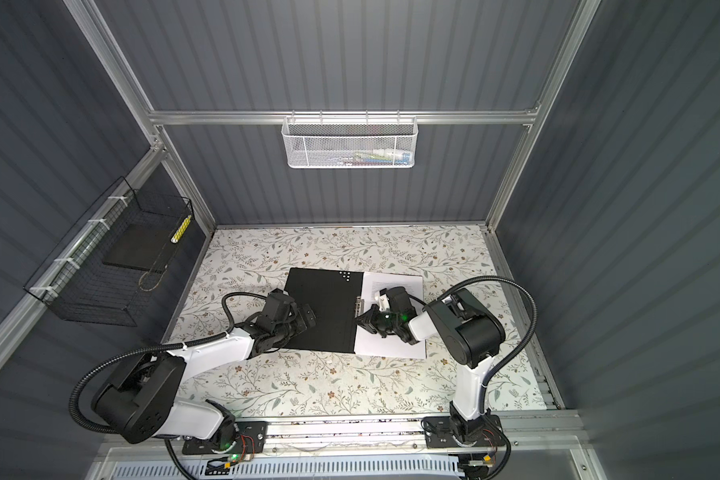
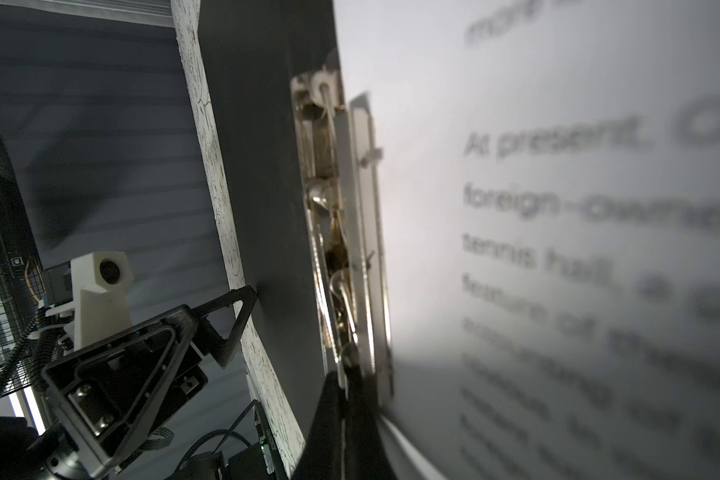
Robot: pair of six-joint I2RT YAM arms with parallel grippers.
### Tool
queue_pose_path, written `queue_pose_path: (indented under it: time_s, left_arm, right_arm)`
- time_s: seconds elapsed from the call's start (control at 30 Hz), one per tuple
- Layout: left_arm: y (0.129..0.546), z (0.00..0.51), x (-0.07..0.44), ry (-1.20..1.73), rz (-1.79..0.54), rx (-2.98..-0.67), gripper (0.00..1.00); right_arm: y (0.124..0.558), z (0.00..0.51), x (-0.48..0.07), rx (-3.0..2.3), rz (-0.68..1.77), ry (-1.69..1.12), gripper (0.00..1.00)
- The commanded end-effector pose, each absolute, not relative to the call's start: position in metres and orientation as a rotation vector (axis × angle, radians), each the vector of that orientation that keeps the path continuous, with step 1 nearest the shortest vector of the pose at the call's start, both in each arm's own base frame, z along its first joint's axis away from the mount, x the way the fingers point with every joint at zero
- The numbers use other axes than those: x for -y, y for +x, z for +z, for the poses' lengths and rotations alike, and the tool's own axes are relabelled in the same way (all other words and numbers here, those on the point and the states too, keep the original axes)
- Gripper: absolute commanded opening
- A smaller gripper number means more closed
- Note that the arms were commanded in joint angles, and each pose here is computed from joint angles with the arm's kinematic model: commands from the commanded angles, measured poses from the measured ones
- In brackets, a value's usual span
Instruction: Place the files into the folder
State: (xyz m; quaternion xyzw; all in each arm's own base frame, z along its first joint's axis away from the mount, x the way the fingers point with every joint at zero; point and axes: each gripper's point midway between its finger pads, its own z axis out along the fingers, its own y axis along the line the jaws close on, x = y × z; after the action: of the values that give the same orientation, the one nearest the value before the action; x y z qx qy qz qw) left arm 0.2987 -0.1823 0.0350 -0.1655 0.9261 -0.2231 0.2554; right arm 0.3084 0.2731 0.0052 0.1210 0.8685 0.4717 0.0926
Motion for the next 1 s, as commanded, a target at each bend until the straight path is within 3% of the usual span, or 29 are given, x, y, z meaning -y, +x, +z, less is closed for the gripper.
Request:
queue_pose_path:
  time_s: [0.0, 0.33, 0.7, 0.97]
  left_arm:
    - [0.213, -0.045, 0.134, -0.55, -0.278, -2.903, 1.0]
    - [0.216, -0.043, 0.142, -0.514, -0.326, -2.884, 1.0]
    - [0.214, -0.041, 0.15, -0.455, -0.314, -2.872, 1.0]
    - [0.212, -0.039, 0.147, -0.459, -0.313, -2.863, 1.0]
  right_arm:
    - [0.225, -0.111, -0.184, -3.028, 0.695, 0.809, 0.0]
    - [0.227, -0.117, -0.182, -3.064, 0.544, 0.784, 0.0]
    - [0.269, -0.056, -0.248, -3.002, 0.92, 0.593, 0.0]
    - [0.287, -0.023, -0.264, -2.944, 1.014, 0.524, 0.0]
